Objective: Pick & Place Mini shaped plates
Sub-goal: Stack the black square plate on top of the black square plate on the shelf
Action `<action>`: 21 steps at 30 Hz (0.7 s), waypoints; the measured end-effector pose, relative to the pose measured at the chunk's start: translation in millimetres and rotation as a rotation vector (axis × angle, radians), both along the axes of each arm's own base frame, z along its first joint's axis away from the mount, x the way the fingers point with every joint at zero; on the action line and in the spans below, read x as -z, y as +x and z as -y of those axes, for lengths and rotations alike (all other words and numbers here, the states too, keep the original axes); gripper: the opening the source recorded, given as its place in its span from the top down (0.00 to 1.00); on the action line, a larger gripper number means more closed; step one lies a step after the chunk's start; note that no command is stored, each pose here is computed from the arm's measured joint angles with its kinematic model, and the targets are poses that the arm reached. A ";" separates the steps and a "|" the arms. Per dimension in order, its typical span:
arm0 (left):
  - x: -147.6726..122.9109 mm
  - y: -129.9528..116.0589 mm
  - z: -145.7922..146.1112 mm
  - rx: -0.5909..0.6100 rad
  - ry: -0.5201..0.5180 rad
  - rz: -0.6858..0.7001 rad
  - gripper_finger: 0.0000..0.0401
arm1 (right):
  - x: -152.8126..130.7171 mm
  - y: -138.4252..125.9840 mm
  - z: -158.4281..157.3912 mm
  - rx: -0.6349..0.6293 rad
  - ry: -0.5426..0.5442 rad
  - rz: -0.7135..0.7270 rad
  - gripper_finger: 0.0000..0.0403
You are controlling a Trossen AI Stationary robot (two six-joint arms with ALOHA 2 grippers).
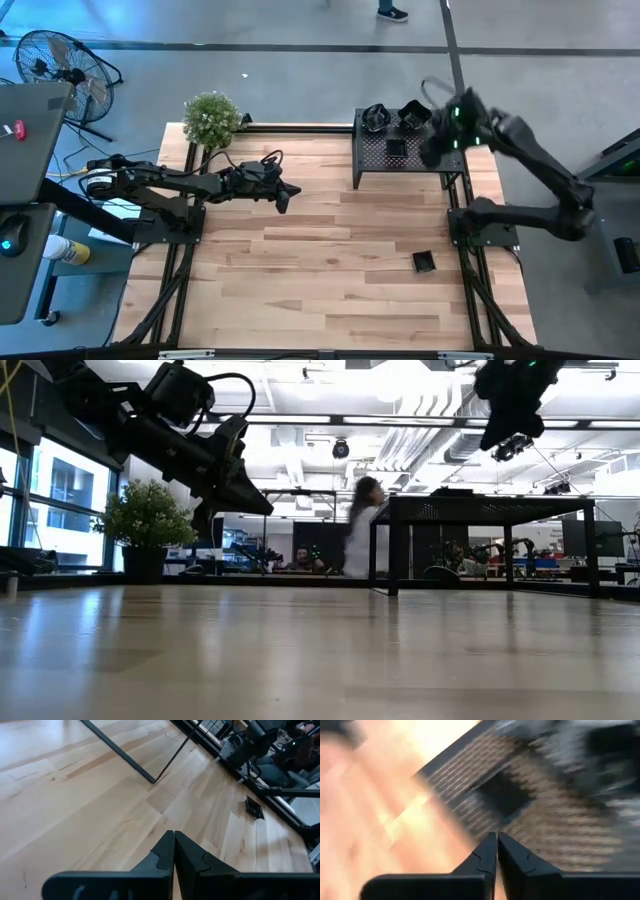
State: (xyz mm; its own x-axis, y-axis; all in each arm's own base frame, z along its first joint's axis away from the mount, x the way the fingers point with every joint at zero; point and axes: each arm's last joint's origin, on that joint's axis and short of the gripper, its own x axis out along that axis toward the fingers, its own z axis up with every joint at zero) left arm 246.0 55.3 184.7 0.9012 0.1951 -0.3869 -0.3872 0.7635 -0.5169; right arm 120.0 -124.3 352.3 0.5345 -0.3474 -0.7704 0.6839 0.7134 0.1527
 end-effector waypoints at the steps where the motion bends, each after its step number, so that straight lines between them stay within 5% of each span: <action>1: 0.0 0.0 0.0 0.004 0.010 -0.002 1.00 | 5.5 1.2 -11.9 -0.061 0.015 0.009 0.98; 10: 0.0 0.0 0.0 0.039 0.091 -0.020 1.00 | 81.4 5.3 -102.8 -0.407 0.329 -0.037 0.99; 21: 2.2 -0.9 0.3 0.048 0.097 -0.047 1.00 | 163.1 21.6 -155.8 -0.591 0.434 -0.178 0.81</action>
State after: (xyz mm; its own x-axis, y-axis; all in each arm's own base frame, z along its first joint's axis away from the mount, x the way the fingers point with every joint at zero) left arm 245.1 55.1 182.5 0.8919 0.1906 -0.4102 -0.3708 0.8275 -0.4217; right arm 141.6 31.6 189.2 0.3925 0.3128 -0.8649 0.2466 0.8702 0.4266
